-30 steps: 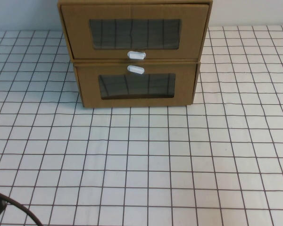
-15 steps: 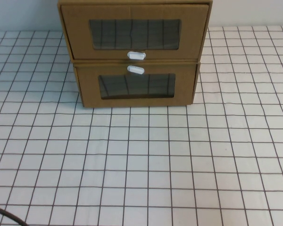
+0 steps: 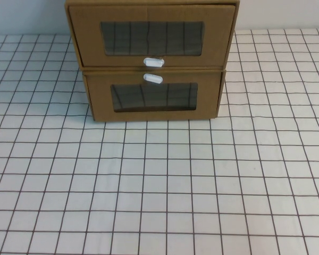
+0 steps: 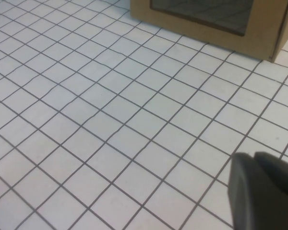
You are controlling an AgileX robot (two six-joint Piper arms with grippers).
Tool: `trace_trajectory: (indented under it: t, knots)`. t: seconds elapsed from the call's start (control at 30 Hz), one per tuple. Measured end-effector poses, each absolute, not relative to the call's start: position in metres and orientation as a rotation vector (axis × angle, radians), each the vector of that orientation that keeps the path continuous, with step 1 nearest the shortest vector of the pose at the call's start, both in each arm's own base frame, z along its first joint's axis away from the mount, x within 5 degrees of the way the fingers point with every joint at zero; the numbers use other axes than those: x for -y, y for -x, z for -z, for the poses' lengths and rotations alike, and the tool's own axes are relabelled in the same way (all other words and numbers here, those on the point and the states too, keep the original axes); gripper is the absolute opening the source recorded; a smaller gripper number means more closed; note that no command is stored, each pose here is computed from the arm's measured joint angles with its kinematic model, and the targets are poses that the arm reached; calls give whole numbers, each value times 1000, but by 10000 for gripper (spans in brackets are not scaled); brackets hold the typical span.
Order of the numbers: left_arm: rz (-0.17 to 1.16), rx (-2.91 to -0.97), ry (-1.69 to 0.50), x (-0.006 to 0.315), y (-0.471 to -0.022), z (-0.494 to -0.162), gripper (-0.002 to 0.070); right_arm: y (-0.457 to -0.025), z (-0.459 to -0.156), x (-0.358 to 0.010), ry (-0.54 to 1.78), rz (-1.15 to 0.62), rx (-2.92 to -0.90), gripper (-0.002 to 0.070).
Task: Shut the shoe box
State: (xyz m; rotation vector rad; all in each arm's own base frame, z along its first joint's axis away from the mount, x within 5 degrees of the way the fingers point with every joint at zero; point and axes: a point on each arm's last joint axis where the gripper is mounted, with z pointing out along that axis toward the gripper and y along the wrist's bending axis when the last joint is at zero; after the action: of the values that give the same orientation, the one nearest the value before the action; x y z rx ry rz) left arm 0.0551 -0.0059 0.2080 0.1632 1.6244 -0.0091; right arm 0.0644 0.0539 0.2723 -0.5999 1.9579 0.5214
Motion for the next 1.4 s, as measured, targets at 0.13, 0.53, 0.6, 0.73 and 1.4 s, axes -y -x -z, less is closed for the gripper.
trace_trajectory:
  t: [0.13, 0.53, 0.6, 0.73, 1.4]
  knots:
    - [0, -1725, -174, 5, -55, -185, -5, -64, -272, -55, 608, -532, -1964, -13]
    - [-6, -1877, -187, 5, -52, -170, -6, -63, -272, -55, 611, -534, -1967, -13]
    - [-6, -1877, -187, 5, -52, -170, -6, -63, -272, -55, 611, -534, -1967, -13]
    - [-8, -1877, -188, 5, -52, -170, -5, -63, -272, -55, 611, -534, -1967, -13]
    - [-8, -1877, -188, 5, -52, -170, -5, -62, -271, -55, 612, -536, -1965, -13]
